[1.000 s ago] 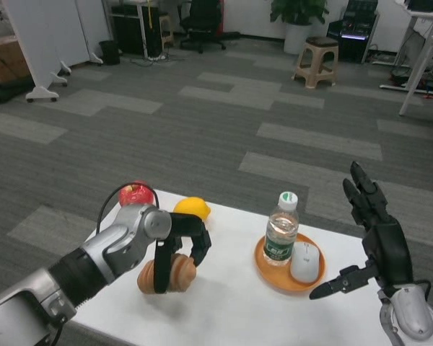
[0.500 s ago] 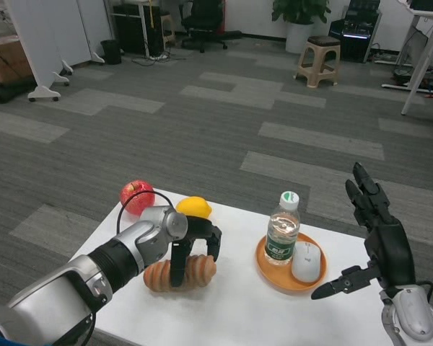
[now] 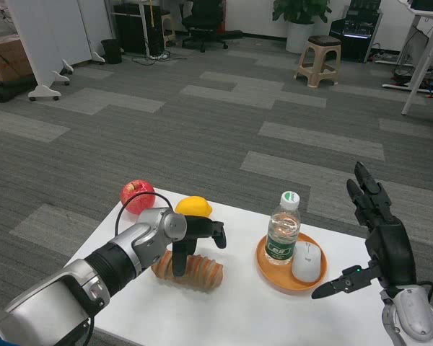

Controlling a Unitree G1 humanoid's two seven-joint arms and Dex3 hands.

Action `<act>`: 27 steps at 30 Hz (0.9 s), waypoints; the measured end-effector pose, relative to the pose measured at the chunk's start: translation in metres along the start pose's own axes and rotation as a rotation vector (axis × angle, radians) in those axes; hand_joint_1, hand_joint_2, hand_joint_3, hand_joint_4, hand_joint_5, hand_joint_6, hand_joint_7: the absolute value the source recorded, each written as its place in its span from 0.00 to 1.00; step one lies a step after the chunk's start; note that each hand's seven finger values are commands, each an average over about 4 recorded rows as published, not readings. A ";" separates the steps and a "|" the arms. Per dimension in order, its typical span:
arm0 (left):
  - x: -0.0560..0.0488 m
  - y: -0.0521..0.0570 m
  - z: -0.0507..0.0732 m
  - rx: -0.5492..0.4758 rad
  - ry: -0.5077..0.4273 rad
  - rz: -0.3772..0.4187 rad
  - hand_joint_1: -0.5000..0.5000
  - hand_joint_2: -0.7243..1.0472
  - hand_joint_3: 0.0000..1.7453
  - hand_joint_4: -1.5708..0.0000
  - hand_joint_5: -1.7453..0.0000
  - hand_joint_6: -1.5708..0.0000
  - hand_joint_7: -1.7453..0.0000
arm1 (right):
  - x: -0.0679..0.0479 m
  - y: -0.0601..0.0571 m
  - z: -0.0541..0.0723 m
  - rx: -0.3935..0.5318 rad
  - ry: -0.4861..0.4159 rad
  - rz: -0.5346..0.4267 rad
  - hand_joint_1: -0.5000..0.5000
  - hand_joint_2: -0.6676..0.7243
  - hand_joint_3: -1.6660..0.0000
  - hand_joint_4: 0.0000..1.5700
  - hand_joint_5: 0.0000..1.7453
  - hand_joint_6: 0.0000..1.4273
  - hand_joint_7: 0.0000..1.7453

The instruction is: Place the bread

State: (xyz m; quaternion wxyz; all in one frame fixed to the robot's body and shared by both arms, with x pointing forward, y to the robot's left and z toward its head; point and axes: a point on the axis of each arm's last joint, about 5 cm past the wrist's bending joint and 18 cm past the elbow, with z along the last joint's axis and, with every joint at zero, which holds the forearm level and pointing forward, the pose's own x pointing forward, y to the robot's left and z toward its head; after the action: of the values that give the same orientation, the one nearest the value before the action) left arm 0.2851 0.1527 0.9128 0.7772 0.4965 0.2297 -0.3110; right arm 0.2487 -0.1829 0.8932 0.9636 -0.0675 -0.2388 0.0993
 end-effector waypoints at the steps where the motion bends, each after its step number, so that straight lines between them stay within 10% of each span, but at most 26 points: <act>1: -0.001 0.000 0.001 -0.005 -0.001 0.000 1.00 0.95 0.10 1.00 0.00 1.00 0.60 | 0.000 0.000 0.000 0.000 0.000 0.000 0.42 0.59 1.00 0.00 0.00 0.00 0.00; 21: -0.025 0.009 0.005 -0.159 -0.156 0.061 1.00 0.93 0.10 1.00 0.00 1.00 0.68 | -0.001 0.001 0.000 0.002 0.000 -0.001 0.42 0.59 1.00 0.00 0.00 0.00 0.00; 27: -0.029 0.006 -0.010 -0.354 -0.287 0.081 0.98 0.18 0.05 1.00 0.00 1.00 0.69 | -0.001 0.001 0.000 0.003 0.000 -0.001 0.42 0.59 1.00 0.00 0.00 0.00 0.00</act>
State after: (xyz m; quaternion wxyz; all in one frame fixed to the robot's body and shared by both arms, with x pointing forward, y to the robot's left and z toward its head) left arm 0.2689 0.1709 0.9322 0.8887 0.3117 0.1478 -0.3019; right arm 0.2480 -0.1825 0.8927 0.9638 -0.0660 -0.2388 0.0990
